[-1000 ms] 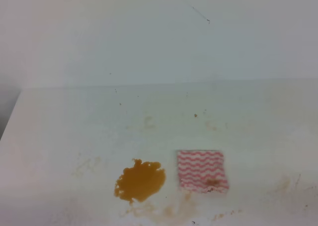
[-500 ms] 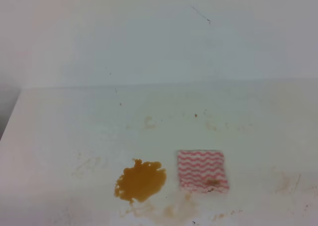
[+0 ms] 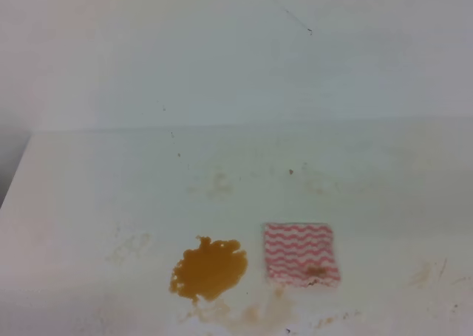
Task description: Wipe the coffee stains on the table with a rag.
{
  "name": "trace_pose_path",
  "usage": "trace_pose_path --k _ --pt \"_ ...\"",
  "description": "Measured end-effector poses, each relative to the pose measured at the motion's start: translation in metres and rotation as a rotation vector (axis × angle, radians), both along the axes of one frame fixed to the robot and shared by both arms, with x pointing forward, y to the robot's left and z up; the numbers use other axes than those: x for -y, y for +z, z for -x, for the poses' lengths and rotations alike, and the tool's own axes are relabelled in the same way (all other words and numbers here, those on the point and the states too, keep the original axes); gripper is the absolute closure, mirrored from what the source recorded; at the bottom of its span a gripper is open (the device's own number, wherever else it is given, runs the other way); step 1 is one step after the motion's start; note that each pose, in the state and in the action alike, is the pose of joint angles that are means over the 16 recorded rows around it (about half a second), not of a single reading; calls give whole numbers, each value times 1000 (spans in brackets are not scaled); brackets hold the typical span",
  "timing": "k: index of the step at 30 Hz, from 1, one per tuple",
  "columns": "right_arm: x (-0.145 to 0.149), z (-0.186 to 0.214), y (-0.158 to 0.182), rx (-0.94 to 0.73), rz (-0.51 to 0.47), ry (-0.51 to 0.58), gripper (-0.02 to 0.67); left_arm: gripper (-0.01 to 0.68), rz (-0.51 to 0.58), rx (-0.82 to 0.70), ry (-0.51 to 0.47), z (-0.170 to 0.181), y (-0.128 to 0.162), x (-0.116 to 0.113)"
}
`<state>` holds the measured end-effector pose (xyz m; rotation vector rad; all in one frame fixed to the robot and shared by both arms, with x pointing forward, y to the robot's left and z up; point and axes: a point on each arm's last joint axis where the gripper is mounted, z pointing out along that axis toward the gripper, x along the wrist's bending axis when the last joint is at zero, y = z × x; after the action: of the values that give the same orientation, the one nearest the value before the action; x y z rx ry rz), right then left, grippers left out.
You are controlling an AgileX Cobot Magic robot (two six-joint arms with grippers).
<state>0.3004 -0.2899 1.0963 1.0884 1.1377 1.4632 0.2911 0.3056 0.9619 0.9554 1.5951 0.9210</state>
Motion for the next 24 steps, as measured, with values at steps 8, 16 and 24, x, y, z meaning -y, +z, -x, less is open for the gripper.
trace_pose_path --k 8,16,24 --pt "-11 -36 23 -310 58 67 651 676 0 -2 0 0 0 0" --pt "-23 -71 19 -512 201 176 649 676 0 -2 0 0 0 0" --pt "-43 -118 1 -754 343 364 574 676 0 0 0 0 0 0"
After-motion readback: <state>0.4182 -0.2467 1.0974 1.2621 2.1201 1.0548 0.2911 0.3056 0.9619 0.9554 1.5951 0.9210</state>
